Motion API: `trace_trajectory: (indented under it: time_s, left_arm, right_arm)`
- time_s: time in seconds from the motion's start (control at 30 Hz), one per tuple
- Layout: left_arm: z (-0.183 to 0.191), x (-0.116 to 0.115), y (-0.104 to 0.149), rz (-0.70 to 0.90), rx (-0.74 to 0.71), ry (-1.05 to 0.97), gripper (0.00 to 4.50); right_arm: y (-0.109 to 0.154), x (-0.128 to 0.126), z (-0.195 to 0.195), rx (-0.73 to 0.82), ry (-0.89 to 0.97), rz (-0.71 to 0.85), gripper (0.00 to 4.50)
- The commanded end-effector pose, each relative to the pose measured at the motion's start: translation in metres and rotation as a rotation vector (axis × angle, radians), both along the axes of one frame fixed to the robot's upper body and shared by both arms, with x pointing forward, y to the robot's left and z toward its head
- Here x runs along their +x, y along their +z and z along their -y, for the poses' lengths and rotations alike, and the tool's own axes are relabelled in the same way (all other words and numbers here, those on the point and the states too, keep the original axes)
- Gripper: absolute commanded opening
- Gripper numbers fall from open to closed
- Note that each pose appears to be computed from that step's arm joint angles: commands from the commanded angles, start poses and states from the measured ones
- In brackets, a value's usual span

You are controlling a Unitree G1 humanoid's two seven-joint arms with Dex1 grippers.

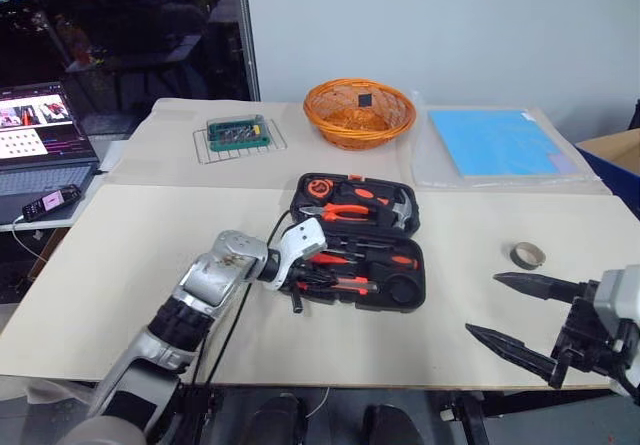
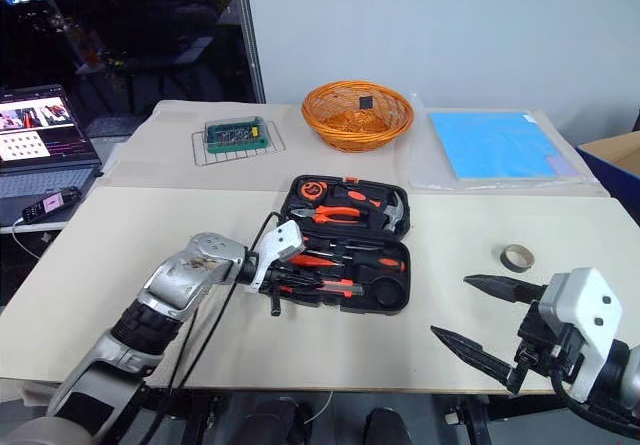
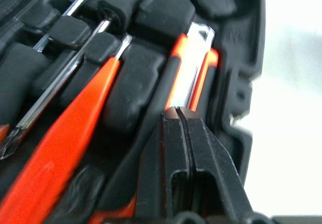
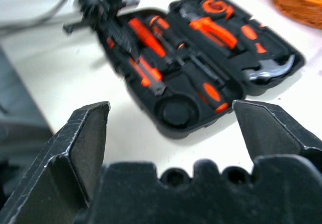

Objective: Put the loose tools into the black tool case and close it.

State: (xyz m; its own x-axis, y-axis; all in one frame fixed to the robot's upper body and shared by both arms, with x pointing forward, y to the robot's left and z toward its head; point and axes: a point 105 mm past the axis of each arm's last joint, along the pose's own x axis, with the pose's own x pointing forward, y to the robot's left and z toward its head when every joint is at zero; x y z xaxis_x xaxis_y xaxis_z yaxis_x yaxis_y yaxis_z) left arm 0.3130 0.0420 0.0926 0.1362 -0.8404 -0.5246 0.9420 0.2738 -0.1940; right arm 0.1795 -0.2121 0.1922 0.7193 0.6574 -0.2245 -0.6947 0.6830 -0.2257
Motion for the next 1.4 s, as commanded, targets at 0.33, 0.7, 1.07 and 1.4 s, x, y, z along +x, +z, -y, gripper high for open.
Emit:
trace_trajectory:
  time_s: [0.33, 0.7, 1.07, 1.4]
  left_arm:
    - [0.015, -0.020, 0.107, 0.273, -0.508, -0.118, 0.79]
    - [0.020, -0.041, 0.121, 0.417, -0.442, -0.183, 4.38]
    - [0.016, -0.034, 0.122, 0.460, -0.445, -0.083, 4.50]
    - [-0.017, -0.050, 0.105, 0.390, -0.410, -0.123, 4.50]
  right_arm:
    - [-0.017, 0.046, 0.074, -0.271, -0.440, -0.111, 4.50]
    - [-0.048, 0.134, 0.116, -0.328, -0.607, -0.343, 3.35]
    - [-0.070, 0.164, 0.138, -0.375, -0.678, -0.452, 1.62]
    - [-0.009, 0.129, 0.042, -0.315, -0.147, -0.366, 0.03]
